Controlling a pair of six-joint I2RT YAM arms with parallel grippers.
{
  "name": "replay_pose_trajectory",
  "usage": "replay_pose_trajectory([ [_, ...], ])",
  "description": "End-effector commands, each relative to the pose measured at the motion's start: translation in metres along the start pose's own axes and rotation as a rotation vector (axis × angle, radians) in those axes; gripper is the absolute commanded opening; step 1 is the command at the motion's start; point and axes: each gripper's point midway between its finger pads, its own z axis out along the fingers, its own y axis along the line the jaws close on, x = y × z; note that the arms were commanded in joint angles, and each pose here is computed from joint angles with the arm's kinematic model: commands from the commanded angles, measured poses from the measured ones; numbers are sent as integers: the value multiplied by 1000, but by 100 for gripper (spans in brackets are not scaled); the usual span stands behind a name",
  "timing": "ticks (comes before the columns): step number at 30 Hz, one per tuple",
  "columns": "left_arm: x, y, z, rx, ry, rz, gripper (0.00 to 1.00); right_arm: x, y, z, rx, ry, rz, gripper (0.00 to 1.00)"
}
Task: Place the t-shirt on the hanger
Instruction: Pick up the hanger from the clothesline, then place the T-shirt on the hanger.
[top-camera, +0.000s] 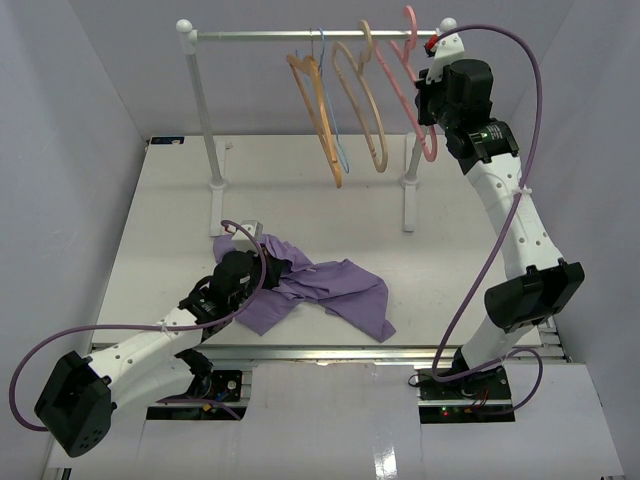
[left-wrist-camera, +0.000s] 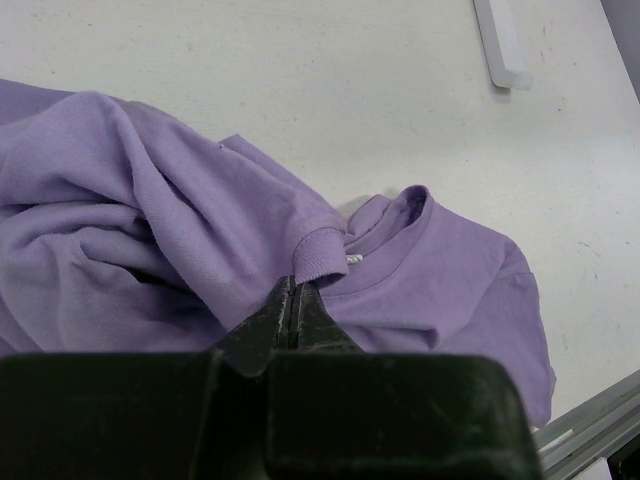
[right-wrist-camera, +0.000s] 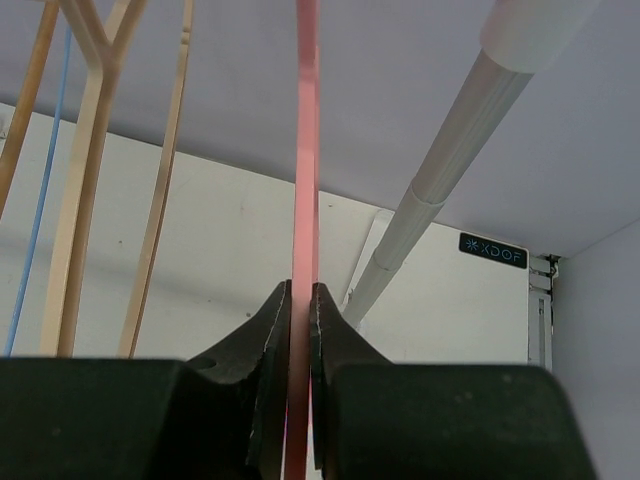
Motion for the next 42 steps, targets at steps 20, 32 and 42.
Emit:
replay_pose_trajectory([
  [20,-8,-7,13,-32,5,-63,0,145,31,-148,-42,79,302,8],
  [32,-47,-25,26,-101,31,-116,0,241,128,-188,-280,213,266,8],
  [42,-53,-15,35,-180,76,-108,0,232,162,-242,-503,116,257,8],
])
